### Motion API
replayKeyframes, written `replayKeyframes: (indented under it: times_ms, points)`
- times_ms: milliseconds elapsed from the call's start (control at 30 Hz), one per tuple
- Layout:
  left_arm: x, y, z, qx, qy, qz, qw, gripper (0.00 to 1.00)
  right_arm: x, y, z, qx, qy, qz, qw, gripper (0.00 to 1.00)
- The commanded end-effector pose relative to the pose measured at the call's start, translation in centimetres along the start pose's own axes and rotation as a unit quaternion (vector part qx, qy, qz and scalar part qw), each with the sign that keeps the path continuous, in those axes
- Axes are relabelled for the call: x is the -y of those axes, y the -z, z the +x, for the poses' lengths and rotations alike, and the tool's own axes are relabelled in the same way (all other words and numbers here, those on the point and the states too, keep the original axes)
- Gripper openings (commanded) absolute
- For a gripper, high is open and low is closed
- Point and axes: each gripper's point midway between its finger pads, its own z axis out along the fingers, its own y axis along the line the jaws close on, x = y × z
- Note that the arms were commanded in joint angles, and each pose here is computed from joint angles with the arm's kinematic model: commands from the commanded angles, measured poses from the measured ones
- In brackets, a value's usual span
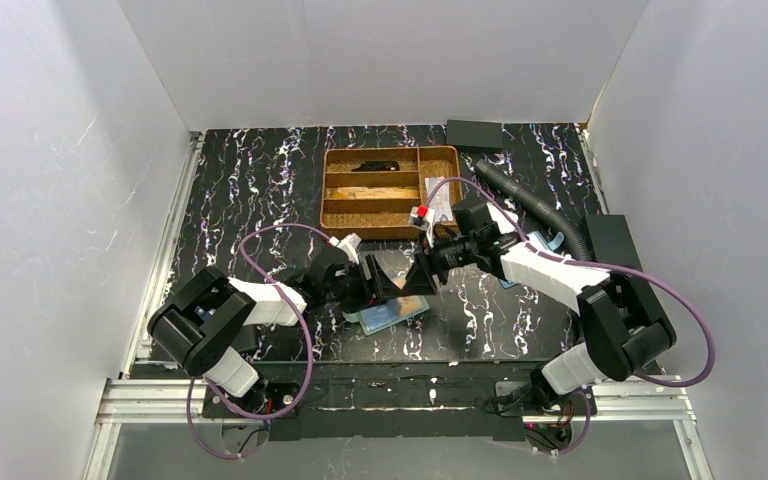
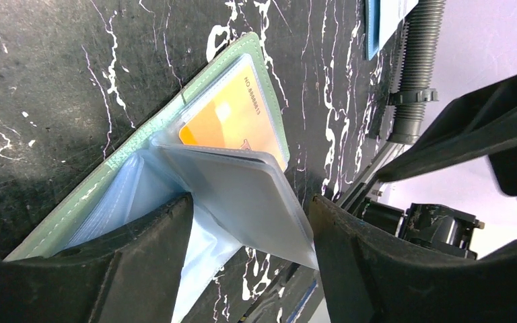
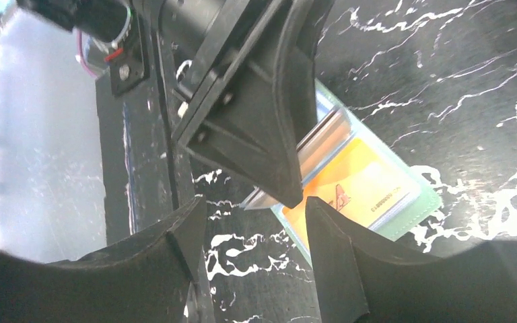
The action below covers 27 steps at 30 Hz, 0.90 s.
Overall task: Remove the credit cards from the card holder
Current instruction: Remove the credit card from the card holder.
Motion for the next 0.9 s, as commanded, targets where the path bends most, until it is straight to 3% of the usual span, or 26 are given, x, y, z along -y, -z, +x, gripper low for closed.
replayKeyframes:
  times_ms: [0,567,867]
  points:
    - [-6.2,0.7,4.4,-0.065,0.04,-0.096,0.992,0.64,-1.2,-0.4,2.5,-0.042,0.069,-0.037,0.996,0.63]
    - [-6.0,0.4,4.4,-0.07,0.045,-0.09,0.992,0.65,0.0,-2.7,4.6,-0.098,0.065,0.015,0.993,0.57]
    - [-6.2,0.4,4.5,-0.071,0.046,-0.091,0.992,0.65,0.9,-2.4,4.3,-0.097,0.067,0.054,0.992,0.49]
